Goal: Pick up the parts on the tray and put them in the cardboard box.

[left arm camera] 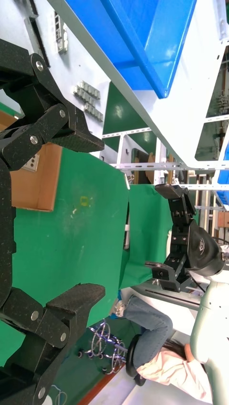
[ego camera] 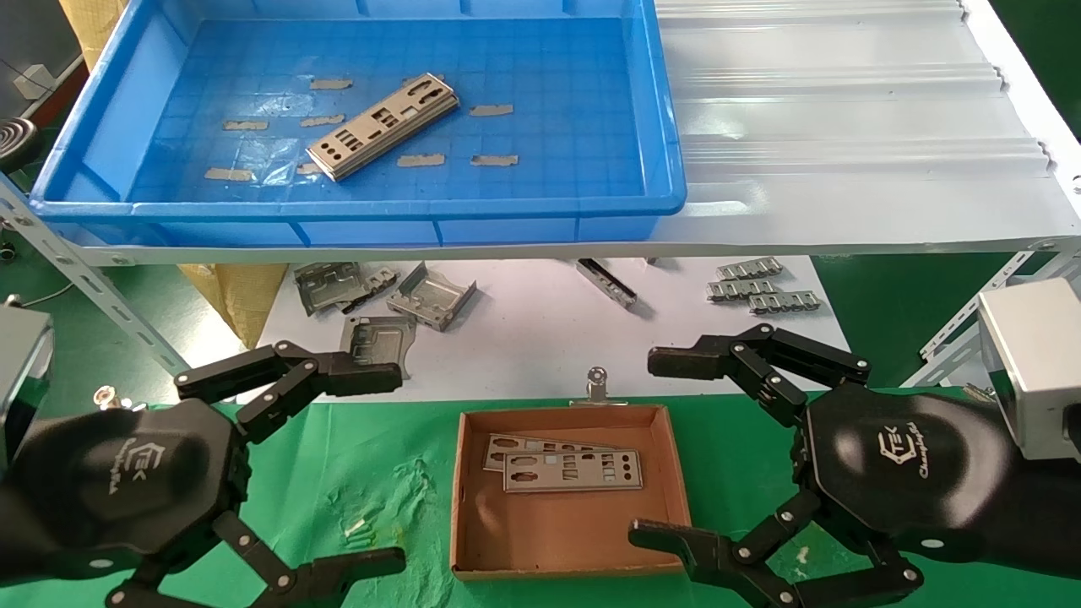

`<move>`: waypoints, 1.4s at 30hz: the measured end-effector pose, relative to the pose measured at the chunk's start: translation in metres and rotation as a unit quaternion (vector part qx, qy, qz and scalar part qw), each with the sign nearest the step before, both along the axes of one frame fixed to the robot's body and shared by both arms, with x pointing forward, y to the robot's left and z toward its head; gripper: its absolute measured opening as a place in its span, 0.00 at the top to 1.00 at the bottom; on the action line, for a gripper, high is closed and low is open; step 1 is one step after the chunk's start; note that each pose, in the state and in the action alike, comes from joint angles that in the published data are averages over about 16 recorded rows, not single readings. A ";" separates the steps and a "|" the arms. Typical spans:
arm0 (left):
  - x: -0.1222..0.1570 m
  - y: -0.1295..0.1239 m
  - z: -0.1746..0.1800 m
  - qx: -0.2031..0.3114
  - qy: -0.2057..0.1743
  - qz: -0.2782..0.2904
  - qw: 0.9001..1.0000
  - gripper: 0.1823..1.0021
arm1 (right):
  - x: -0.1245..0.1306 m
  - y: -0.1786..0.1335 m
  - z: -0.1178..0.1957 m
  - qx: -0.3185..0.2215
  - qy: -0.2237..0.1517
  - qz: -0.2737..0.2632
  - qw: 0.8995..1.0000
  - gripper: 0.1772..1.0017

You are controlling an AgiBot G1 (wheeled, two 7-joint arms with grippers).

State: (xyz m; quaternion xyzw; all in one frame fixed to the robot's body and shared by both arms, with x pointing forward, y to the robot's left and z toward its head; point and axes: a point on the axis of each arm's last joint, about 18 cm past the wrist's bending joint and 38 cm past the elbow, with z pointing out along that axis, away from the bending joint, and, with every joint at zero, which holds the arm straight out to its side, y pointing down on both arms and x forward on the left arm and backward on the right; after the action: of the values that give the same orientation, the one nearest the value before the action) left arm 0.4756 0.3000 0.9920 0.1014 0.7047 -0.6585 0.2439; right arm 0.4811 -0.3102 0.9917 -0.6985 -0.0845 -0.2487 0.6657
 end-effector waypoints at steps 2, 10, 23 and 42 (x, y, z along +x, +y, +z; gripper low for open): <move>0.000 0.000 0.000 0.000 0.000 0.000 1.000 0.00 | 0.000 0.000 0.000 0.000 0.000 0.000 1.000 0.00; 0.000 0.000 0.000 0.000 0.000 0.000 1.000 0.00 | 0.000 0.000 0.000 0.000 0.000 0.000 1.000 0.00; 0.000 0.000 0.000 0.000 0.000 0.000 1.000 0.00 | 0.000 0.000 0.000 0.000 0.000 0.000 1.000 0.00; 0.000 0.000 0.000 0.000 0.000 0.000 1.000 0.00 | 0.000 0.000 0.000 0.000 0.000 0.000 1.000 0.00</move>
State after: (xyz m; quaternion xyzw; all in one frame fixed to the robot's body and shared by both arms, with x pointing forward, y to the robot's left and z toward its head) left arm 0.4756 0.3000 0.9920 0.1014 0.7046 -0.6585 0.2439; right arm 0.4811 -0.3102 0.9917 -0.6985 -0.0845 -0.2487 0.6657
